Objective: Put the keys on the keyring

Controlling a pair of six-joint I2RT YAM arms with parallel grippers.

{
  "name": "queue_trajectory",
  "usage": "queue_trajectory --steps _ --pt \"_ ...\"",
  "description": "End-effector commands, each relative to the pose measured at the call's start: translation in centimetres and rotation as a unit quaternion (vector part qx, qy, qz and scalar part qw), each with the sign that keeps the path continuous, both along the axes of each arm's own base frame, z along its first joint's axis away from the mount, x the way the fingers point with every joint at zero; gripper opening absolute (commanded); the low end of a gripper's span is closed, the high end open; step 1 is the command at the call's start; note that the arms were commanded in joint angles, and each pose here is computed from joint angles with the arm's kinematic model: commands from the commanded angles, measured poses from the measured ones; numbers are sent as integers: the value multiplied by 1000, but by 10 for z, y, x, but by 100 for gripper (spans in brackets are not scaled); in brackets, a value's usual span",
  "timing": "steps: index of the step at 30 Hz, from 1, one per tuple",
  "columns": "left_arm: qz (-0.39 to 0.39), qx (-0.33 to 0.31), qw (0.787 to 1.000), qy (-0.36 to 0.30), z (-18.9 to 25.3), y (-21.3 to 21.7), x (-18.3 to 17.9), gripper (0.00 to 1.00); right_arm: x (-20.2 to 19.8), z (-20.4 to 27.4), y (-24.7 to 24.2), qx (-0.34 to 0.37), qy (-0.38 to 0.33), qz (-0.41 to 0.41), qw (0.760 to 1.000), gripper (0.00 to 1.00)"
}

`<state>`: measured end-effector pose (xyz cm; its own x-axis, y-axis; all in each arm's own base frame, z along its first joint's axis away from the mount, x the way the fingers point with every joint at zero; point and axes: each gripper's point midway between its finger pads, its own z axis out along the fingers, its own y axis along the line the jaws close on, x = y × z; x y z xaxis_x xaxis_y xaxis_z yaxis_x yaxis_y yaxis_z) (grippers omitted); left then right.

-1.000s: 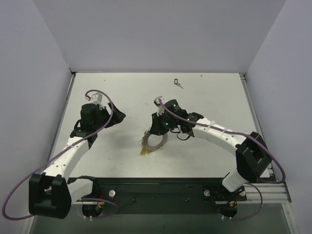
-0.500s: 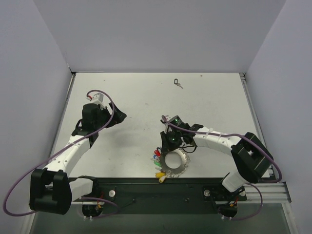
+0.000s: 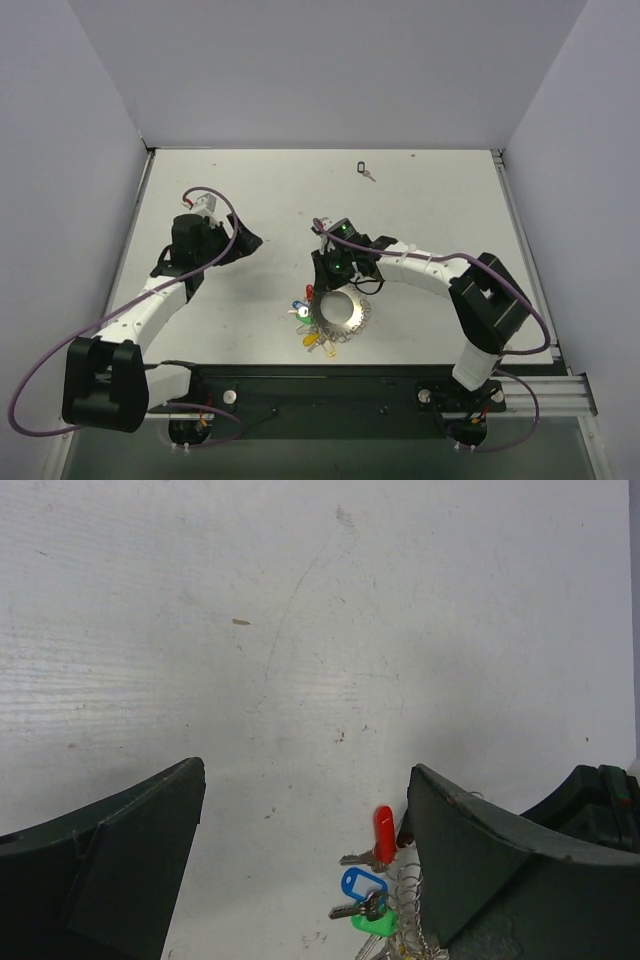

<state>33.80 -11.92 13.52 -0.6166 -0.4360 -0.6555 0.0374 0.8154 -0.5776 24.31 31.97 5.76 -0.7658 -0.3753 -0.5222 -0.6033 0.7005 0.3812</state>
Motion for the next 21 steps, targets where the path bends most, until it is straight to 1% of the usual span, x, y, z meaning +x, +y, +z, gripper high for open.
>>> queue_trajectory --steps 1,2,4,5,8,11,16,21 --pt "-18 -18 999 -20 6 -9 4 92 18 10 3 -7 -24 -7 1000 8" --pt "-25 -21 999 -20 5 -11 3 92 21 12 2 -10 -29 -12 999 23" --pt "-38 -24 999 -18 1 -17 0 92 23 14 -1 -15 -36 -18 999 35" --pt "-51 -27 998 -17 0 -21 -2 92 27 15 -4 -20 -42 -26 999 45" --pt "-79 -27 996 -12 -7 -34 -12 92 30 21 -9 -27 -52 -39 998 54" --pt "-110 -29 993 -15 -10 -49 -24 91 31 26 -14 -26 -55 -49 997 58" --pt "-169 -28 985 -24 -13 -77 -45 89 30 33 -24 -17 -52 -69 996 59" --pt "-206 -32 978 -24 -15 -94 -63 87 34 35 -43 -3 -36 -109 993 59"
